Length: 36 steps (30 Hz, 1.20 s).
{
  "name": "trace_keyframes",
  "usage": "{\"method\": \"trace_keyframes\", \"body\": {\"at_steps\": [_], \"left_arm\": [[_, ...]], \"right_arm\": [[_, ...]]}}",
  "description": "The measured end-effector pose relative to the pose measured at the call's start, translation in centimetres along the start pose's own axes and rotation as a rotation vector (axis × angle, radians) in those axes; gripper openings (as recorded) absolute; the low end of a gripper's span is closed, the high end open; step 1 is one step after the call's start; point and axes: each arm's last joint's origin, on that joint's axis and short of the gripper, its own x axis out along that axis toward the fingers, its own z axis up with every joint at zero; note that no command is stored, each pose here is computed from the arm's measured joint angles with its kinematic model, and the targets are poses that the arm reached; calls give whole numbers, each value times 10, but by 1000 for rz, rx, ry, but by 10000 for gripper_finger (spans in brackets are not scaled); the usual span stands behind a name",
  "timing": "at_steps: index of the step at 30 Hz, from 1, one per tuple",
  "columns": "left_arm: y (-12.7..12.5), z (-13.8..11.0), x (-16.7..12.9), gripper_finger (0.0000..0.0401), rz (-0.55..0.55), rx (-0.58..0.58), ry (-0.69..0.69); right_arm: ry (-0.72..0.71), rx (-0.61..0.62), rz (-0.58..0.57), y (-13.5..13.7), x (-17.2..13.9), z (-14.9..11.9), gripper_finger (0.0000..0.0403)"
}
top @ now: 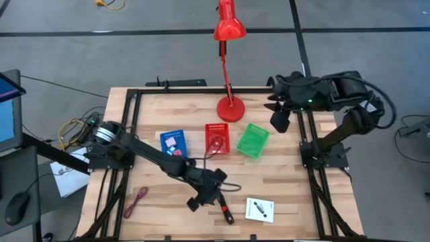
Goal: Pick and place items into bin
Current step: Put the black charger cable into the red bin
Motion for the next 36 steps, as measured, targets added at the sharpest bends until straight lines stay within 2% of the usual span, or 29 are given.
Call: {"method": "trace_keyframes", "body": {"at_steps": [3,8,11,19,26,30,33,36], "left_arm": [[0,-9,22,184,-59,2,-24],[4,-14,51,184,-68,81,-23],[6,-13,61,184,-107,91,-34],[6,-19,70,184,-146,41,-8],[19,-28,77,184,-95,24,-8],[20,-43,90,184,-108,-13,34],[20,-44,95,173,-87,-8,37],[19,-42,97,141,-68,-1,25]], "right_arm": [[21,-4,-13,3,9,3,118],[54,-16,-18,10,23,6,118],[65,-22,-19,13,27,7,118],[63,-22,-18,13,26,7,118],[62,-40,-18,13,26,7,118],[63,-41,-18,13,26,7,118],[63,-41,-18,13,26,7,118],[63,-46,-18,13,26,7,118]]}}
